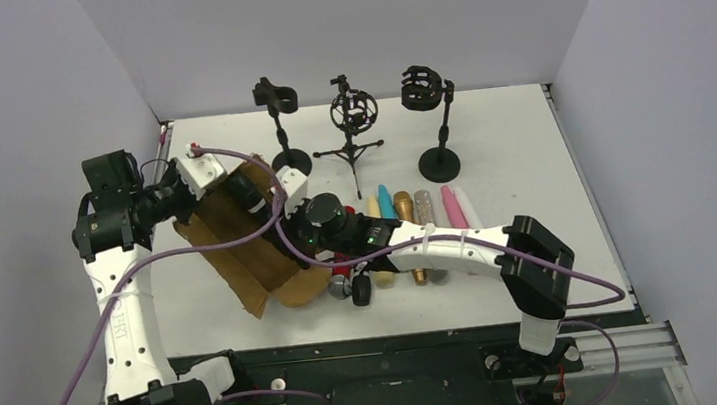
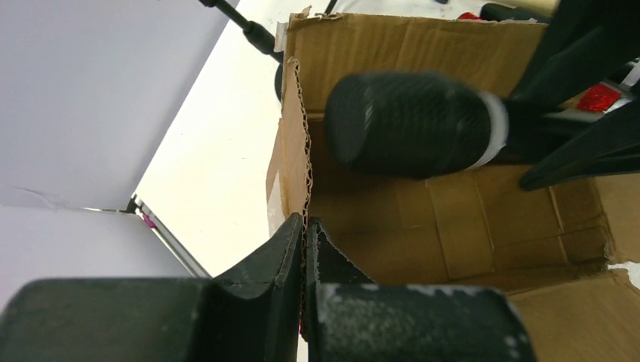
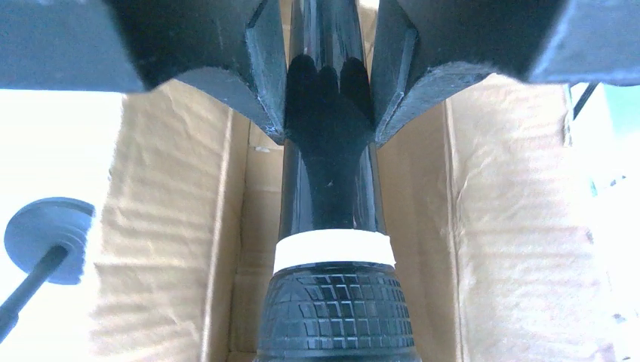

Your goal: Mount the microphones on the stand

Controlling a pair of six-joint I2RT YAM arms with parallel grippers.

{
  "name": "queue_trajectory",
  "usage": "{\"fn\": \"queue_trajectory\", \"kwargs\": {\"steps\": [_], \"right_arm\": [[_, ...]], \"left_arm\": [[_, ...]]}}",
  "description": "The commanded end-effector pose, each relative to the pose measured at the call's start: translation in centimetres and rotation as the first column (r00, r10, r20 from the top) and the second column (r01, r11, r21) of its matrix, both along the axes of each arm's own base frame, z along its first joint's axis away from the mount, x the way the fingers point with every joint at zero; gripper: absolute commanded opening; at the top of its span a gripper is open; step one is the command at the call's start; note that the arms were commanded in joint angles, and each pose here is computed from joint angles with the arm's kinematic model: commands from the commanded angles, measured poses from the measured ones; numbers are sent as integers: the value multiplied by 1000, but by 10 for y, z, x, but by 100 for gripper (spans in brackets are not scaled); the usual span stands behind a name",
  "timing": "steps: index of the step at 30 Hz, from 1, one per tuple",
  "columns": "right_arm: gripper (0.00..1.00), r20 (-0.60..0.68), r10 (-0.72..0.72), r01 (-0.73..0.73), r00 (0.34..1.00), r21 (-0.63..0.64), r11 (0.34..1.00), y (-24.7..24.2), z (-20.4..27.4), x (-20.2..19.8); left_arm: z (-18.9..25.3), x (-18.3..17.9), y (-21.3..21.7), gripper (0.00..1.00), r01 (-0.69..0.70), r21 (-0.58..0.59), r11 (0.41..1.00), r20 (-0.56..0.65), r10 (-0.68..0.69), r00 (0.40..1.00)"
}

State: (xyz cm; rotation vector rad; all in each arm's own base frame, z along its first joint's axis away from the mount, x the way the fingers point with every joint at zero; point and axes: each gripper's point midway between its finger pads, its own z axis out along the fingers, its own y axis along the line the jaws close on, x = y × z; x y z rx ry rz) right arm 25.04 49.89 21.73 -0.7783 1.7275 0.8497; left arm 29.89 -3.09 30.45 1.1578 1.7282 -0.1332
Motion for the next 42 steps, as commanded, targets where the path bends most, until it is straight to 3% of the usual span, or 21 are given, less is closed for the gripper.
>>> {"fn": "queue_trajectory", "kwargs": {"steps": [1, 2, 3, 4, 5, 7, 12, 15, 21, 28, 33, 38, 42], "right_arm": [[0, -6, -15, 16, 1000, 110, 994, -21, 46, -8], [0, -7, -23, 24, 1000, 115, 993, -27, 52, -8], [0, -17, -28, 29, 999, 110, 993, -31, 50, -9], [0, -20, -32, 34, 999, 113, 993, -37, 55, -10], [0, -27, -60, 62, 998, 109, 992, -43, 54, -8], [0, -43, -91, 95, 995, 104, 990, -57, 61, -4], [0, -74, -244, 246, 967, 18, 969, -120, 55, 17], [0, -84, -401, 398, 912, -50, 916, -174, 40, 38], [0, -141, -717, 673, 683, -258, 693, -320, -20, 73], [0, -60, -858, 757, 510, -442, 481, -383, -60, 79], [0, -70, -875, 729, 479, -523, 441, -391, -94, 79], [0, -103, -866, 687, 490, -566, 456, -386, -117, 76], [1, -141, -853, 661, 502, -573, 484, -380, -132, 74]], "left_arm": [[9, 35, 17, 2, -85, 24, 996, 113, 82, 990], [2, 39, 18, 8, -105, 9, 994, 99, 104, 990], [7, 49, 22, 33, -134, 23, 991, 141, 129, 982], [-3, 52, 23, 48, -154, 15, 988, 123, 151, 981], [-1, 59, 25, 78, -176, 28, 984, 154, 169, 973], [-7, 66, 28, 100, -226, 19, 974, 155, 220, 963], [2, 67, 30, 96, -321, -70, 945, 71, 325, 943], [10, 58, 30, 96, -364, -88, 927, 8, 366, 930], [-16, 27, 47, 96, -510, -18, 860, -155, 502, 851], [-55, -3, 80, 96, -664, 53, 746, -324, 642, 695], [-75, -13, 95, 96, -717, 51, 695, -435, 662, 611], [-89, -17, 94, 99, -719, 13, 695, -505, 625, 595], [-109, -21, 90, 87, -718, 14, 696, -551, 605, 575]]}}
